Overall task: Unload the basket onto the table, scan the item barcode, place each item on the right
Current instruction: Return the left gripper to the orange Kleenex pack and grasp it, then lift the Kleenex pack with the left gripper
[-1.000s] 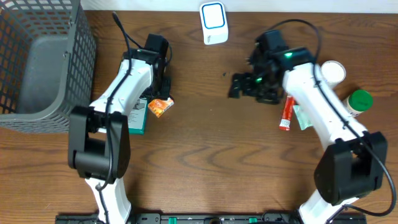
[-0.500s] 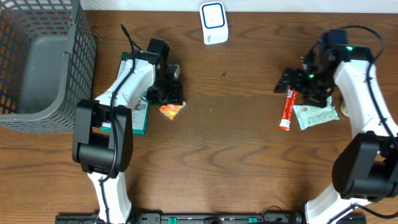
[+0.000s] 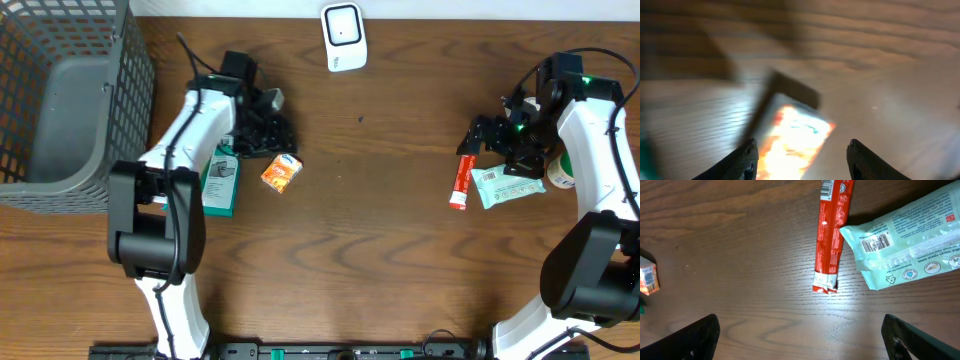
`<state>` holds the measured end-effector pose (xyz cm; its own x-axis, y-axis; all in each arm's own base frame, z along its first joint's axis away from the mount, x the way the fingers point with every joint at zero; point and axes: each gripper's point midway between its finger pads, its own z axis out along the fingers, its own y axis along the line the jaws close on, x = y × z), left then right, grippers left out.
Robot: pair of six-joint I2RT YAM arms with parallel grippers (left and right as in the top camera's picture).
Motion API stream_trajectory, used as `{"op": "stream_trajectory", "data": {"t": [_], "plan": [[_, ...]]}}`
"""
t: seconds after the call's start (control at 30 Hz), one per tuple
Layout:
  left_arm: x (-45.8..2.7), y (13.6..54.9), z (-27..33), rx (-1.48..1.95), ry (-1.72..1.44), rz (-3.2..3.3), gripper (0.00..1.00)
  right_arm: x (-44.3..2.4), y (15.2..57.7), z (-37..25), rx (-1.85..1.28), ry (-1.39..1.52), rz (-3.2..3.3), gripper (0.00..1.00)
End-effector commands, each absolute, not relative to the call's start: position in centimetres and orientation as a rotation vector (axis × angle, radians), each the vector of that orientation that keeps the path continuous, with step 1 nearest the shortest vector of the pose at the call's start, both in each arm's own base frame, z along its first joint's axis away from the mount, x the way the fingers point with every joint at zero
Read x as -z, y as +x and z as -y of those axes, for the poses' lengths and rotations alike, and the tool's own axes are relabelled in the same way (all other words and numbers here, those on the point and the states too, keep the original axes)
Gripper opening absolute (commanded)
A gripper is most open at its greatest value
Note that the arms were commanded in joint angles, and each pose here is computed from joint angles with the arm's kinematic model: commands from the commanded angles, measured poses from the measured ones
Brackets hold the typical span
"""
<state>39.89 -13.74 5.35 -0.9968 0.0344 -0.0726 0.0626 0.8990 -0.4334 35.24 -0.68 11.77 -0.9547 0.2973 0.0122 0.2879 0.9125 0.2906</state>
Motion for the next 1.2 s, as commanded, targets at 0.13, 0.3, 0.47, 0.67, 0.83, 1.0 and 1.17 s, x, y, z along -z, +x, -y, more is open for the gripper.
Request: {"op": "stream_trajectory", "data": {"t": [0.13,0.3,0.47,0.67,0.83,1.0,1.17], "plan": [[-4.6,40.1,9.9,0.447,0.282,-2.984,0.58,-12.0,35.3,0.5,-0.455,0.426,-3.033,0.99],[-2.5,38.4,10.3,0.450,0.350,-3.014,0.58,-12.0,35.4,0.5,-0.454,0.424,-3.030,0.99],[-0.4,37.3,10.9,0.519,0.353,-3.004,0.59,-12.0,35.4,0.5,-0.454,0.424,-3.030,0.99],[-0.7,36.9,12.3,0.662,0.355,-2.977,0.58,-12.0,35.5,0.5,-0.453,0.422,-3.025,0.99],[-0.9,37.8,12.4,0.656,0.359,-2.941,0.51,-12.0,35.6,0.5,-0.453,0.421,-3.024,0.99],[-2.4,38.9,12.6,0.681,0.322,-2.901,0.53,-12.0,35.6,0.5,-0.453,0.421,-3.023,0.99],[-4.2,40.3,12.9,0.673,0.356,-2.826,0.61,-12.0,35.7,0.5,-0.452,0.419,-3.017,0.99]]}}
